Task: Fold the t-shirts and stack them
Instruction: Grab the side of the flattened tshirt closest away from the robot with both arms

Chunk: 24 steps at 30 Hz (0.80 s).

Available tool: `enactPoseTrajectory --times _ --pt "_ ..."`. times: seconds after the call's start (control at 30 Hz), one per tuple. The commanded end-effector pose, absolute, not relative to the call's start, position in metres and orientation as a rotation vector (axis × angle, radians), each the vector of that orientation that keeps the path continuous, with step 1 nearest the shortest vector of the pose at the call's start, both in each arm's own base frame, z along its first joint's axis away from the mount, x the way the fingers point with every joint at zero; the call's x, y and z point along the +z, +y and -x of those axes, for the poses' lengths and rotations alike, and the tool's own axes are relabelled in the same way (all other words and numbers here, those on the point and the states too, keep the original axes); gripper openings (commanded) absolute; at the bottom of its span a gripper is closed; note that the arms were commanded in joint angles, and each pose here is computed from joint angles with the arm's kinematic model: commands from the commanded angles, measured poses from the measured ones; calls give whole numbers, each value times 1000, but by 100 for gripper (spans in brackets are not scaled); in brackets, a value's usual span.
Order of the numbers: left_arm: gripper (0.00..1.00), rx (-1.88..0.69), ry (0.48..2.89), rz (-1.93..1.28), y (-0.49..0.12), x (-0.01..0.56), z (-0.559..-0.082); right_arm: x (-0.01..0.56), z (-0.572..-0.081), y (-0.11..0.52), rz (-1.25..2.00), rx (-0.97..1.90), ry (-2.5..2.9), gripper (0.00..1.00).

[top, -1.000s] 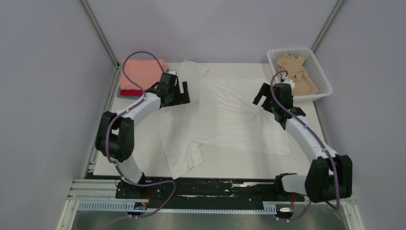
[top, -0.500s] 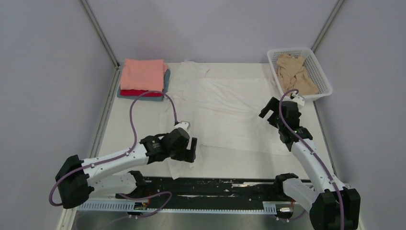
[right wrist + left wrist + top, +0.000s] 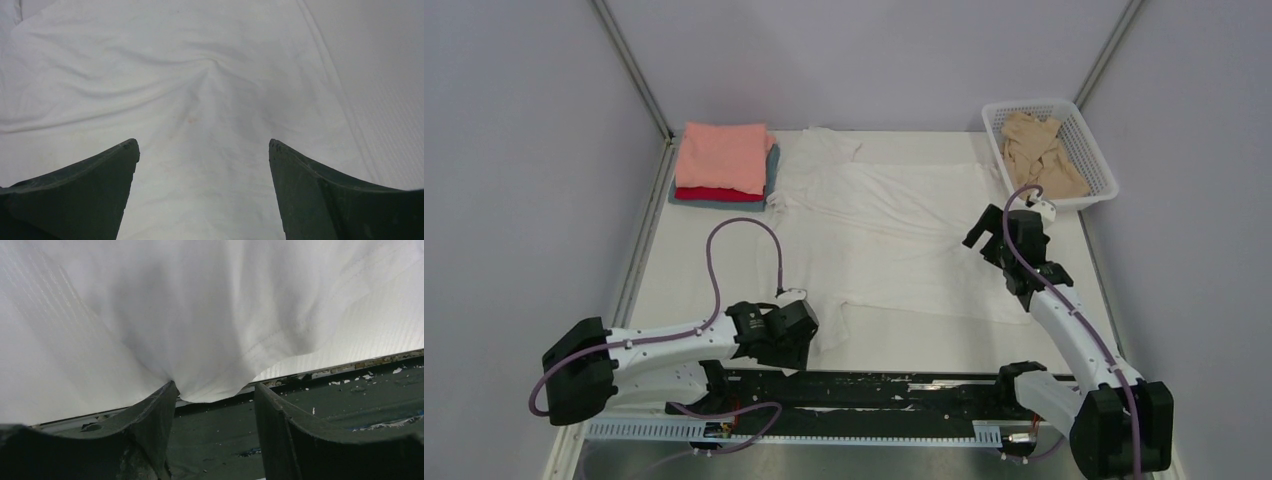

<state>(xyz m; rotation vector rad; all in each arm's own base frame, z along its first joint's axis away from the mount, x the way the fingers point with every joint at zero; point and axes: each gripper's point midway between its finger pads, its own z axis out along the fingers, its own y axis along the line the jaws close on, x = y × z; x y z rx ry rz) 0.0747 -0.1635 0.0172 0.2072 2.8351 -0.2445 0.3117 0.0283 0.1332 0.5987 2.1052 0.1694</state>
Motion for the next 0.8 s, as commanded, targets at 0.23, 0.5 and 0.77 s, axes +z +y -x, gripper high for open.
enactPoseTrajectory --times 0.23,0.5,0.77 --pt "50 -32 2858 -110 -161 -7 -86 138 -316 23 -615 154 2075 100" --pt "0 80 2844 -178 -158 -10 -93 142 -302 7 -714 94 2032 100" --pt "0 -80 2754 -282 -161 -1 -99 99 -238 -25 -959 -20 2092 100"
